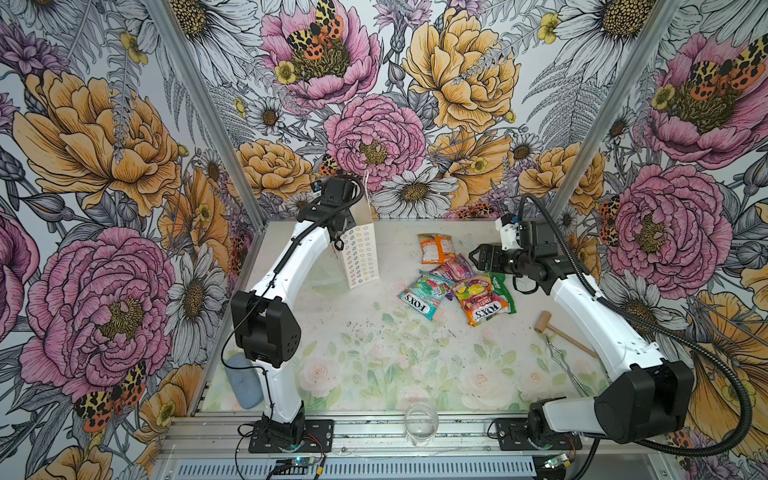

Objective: Place the snacks into the paper bag
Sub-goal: 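Close the left gripper on the bag edge while the right hovers over candy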

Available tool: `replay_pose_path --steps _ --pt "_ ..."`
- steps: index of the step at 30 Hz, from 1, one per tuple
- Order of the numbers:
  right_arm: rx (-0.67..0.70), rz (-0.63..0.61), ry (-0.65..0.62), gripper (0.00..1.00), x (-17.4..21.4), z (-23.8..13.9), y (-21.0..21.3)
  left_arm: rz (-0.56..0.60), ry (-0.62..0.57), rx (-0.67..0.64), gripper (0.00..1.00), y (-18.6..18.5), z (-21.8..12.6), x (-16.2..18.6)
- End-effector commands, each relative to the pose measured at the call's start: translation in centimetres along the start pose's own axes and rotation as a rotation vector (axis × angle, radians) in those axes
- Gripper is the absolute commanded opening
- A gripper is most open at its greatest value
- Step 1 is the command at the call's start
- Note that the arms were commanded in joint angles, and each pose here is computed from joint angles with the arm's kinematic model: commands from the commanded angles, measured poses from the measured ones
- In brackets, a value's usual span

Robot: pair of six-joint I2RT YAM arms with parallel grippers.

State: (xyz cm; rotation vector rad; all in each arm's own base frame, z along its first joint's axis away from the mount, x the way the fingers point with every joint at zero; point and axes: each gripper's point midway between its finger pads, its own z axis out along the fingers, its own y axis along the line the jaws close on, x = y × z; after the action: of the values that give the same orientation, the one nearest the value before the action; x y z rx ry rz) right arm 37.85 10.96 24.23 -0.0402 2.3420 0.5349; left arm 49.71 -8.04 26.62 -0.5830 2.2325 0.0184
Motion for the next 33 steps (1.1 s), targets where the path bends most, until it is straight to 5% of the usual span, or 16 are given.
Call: replay_pose_path --steps 1,13,33 --pt "-0.015 -0.001 -0.027 0.85 -0.7 -0.1 0.5 -0.017 -0.035 -0.008 0.40 1.1 -1.3 -1.2" --pt "-0.016 0.001 -0.027 0.85 -0.5 -0.3 0.5 -0.045 -0.070 0.010 0.41 2.0 -3.5 -2.4" --pt "-0.019 0.002 -0.025 0.84 -0.3 -0.4 0.6 -0.035 -0.043 0.013 0.46 1.5 -2.3 -1.7"
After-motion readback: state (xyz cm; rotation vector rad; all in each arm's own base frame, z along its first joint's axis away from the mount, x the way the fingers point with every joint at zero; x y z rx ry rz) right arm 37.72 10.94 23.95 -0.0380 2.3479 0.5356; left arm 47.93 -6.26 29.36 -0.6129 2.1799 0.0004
